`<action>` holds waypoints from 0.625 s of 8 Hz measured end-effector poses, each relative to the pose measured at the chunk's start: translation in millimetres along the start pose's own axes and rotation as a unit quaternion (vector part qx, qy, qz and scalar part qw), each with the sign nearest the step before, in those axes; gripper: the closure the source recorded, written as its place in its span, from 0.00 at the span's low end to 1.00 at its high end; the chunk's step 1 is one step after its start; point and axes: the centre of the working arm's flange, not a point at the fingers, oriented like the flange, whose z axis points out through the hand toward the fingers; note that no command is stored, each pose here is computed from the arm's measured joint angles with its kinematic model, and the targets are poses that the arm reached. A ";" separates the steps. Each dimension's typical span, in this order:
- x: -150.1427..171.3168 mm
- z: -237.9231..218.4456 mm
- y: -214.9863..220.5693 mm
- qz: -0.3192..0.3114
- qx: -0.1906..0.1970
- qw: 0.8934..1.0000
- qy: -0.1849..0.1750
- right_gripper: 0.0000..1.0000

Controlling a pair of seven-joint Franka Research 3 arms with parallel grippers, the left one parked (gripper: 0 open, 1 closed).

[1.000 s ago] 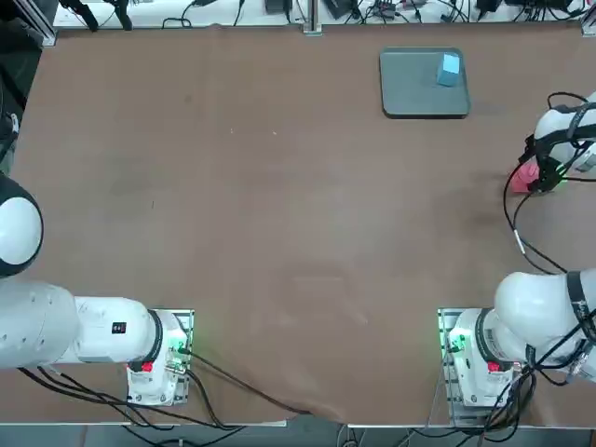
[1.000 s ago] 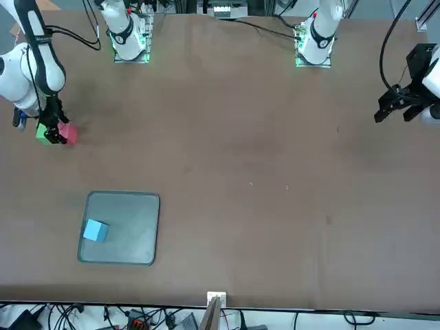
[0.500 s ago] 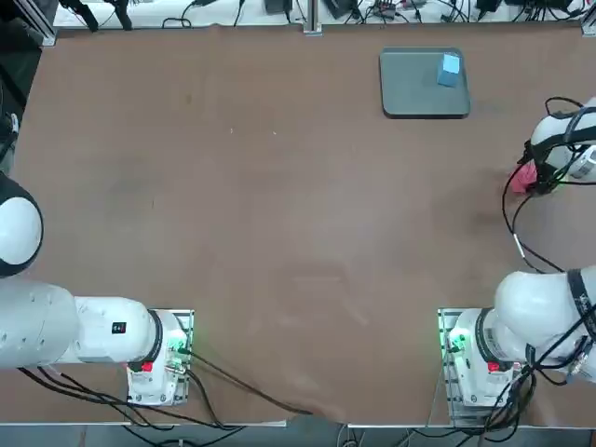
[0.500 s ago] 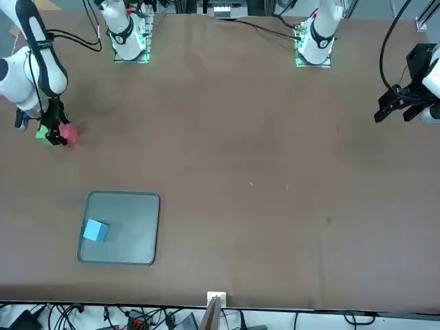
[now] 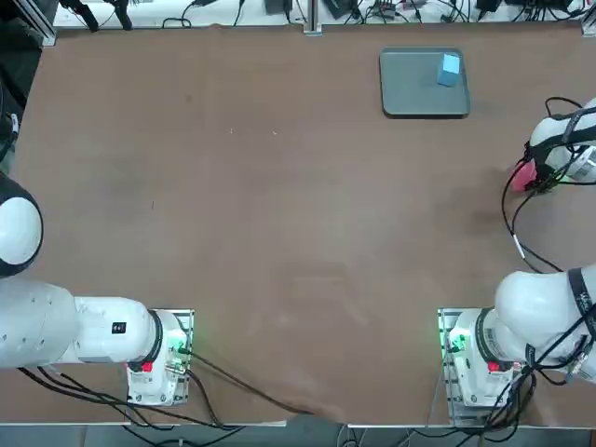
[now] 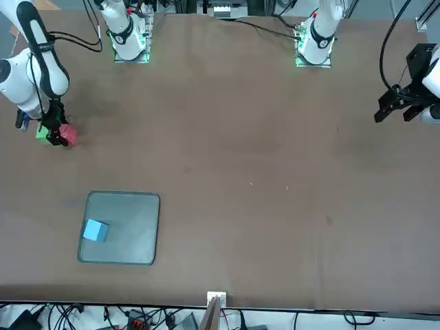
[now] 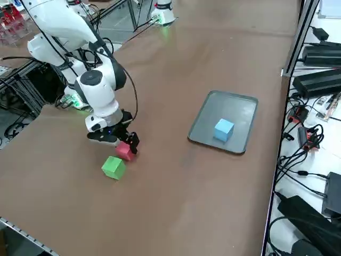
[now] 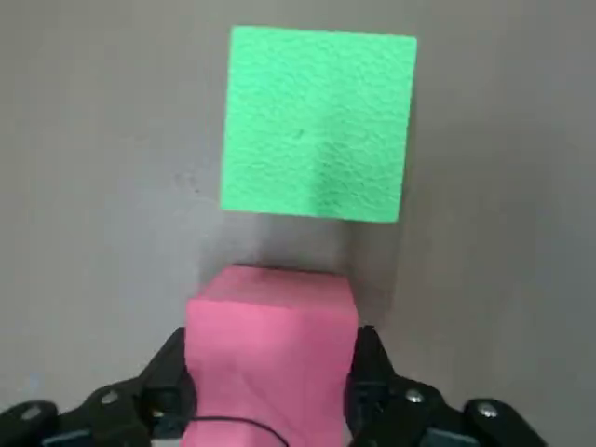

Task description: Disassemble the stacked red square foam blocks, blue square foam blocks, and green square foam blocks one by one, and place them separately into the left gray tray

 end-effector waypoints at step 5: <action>-56.3 -127.7 -78.2 -0.225 -0.040 0.973 -0.036 0.24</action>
